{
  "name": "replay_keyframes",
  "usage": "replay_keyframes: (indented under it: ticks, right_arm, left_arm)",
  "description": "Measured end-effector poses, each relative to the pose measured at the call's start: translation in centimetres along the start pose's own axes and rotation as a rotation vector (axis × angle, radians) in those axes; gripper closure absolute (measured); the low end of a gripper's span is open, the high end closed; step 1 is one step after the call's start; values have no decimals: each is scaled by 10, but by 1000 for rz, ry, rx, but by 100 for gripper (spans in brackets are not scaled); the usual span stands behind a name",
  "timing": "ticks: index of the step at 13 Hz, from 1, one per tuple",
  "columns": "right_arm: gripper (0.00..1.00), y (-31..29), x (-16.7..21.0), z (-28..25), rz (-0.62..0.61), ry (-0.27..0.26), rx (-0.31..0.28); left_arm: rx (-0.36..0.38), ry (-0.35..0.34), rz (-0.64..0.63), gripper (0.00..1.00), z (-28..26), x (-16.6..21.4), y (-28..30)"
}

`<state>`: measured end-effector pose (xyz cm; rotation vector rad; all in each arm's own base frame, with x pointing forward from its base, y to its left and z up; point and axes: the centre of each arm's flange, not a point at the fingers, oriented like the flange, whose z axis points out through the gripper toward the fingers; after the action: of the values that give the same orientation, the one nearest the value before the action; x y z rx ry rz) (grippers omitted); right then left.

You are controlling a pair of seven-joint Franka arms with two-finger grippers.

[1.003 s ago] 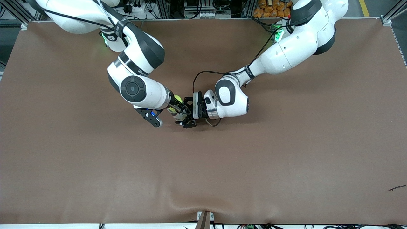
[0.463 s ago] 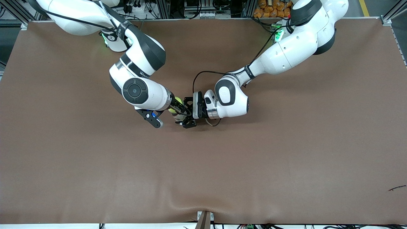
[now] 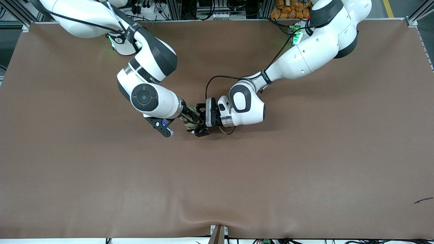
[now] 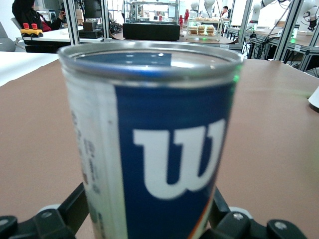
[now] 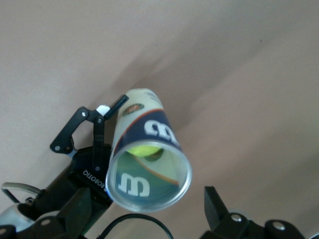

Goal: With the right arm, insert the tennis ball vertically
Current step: 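Open the right gripper and withdraw it from the can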

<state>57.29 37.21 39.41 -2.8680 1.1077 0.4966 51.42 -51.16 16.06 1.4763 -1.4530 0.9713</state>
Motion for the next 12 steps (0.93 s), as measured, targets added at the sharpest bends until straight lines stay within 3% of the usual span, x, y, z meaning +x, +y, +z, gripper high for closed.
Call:
replay_keyframes:
  ticks: [6, 12]
  right_arm:
    - [0, 11, 32, -66, 47, 19, 82]
    - [0, 24, 32, -132, 43, 11, 146]
  left_arm:
    - [21, -12, -3, 0, -23, -2, -11]
    - [0, -60, -12, 0, -52, -14, 2]
